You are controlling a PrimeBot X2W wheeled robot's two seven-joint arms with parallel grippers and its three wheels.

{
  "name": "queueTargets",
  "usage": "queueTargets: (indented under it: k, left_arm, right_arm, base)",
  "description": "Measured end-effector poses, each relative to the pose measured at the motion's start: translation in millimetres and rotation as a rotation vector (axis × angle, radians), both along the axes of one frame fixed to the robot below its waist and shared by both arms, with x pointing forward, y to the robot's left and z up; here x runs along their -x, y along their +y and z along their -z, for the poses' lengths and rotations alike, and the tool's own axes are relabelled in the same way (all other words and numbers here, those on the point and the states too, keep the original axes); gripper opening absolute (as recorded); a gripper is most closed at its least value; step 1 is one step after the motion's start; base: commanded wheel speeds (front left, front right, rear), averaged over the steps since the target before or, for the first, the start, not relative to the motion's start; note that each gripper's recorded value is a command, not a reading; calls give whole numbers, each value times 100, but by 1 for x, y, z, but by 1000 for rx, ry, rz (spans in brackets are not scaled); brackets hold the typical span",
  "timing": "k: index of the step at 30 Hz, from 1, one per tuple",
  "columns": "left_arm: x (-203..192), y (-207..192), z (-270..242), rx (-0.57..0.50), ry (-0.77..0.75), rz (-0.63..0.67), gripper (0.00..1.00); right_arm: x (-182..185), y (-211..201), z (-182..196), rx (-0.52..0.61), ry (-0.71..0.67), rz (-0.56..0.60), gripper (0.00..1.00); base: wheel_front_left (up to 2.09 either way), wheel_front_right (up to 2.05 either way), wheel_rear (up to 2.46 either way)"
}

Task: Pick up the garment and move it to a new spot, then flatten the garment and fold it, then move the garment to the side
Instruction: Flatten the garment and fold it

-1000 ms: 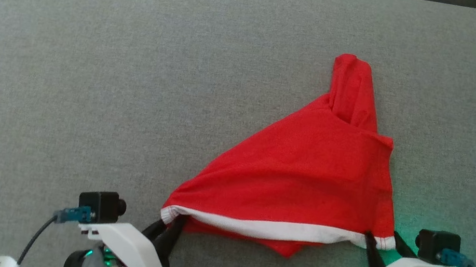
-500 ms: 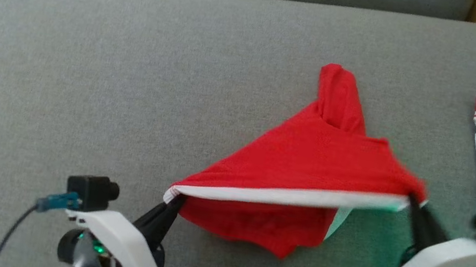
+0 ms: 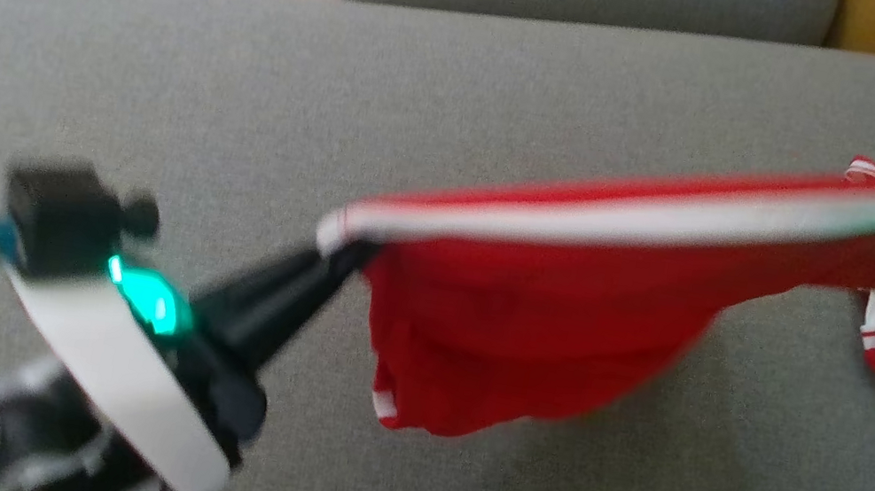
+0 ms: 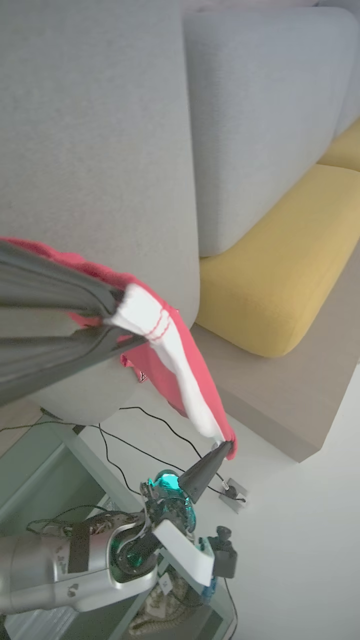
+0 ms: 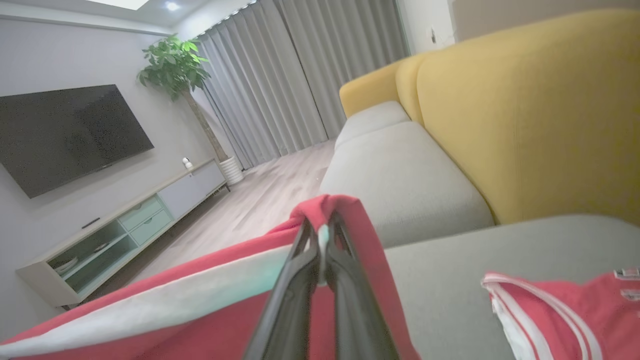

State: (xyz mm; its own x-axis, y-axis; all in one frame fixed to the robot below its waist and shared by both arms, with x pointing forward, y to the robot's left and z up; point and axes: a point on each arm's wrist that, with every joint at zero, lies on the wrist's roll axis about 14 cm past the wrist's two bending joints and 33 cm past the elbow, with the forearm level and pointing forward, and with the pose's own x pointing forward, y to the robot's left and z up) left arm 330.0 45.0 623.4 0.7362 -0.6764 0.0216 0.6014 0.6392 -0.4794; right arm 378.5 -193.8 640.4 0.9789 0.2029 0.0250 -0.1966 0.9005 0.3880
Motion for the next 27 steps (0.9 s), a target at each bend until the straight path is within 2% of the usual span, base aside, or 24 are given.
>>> queueTargets:
  k: [6, 10, 11, 14, 17, 18, 19, 23, 25, 27]
  left_arm:
    - [-44, -6, -47, -91, -153, 58, 0]
    - [-104, -2, -48, -164, -138, 21, 0]
    - [-104, -2, -48, -164, -138, 21, 0]
    - [-159, 9, -40, -216, -105, -71, 0]
    - [-211, 17, -30, -224, -75, -180, 0]
    - [-242, 22, -30, -243, -105, -254, 0]
    - [-255, 24, -33, -247, -134, -293, 0]
    - [-290, 22, -45, -239, -236, -383, 0]
    - [-304, 21, -36, -239, -227, -398, 0]
    - [-312, 21, -5, -265, -166, -392, 0]
  right_arm:
    - [-52, 9, -47, 62, -69, -34, 0]
    - [-107, 13, -41, 93, -1, -23, 0]
    - [-107, 13, -41, 93, -1, -23, 0]
    - [-153, 20, -36, 105, 29, -10, 0]
    - [-200, 27, -42, 57, -9, 2, 0]
    - [-229, 25, -48, -5, -56, 31, 0]
    - [-242, 24, -51, -35, -79, 47, 0]
    - [-278, 23, -45, -115, -134, 114, 0]
    - [-292, 26, -35, -127, -136, 130, 0]
    - [-300, 34, -13, -117, -103, 125, 0]
  base:
    - [0, 0, 0]
    - [0, 0, 0]
    - [0, 0, 0]
    - [0, 0, 0]
    - [0, 0, 0]
    - [0, 0, 0]
    - [0, 0, 0]
    - [0, 0, 0]
    - [0, 0, 0]
    - [0, 0, 0]
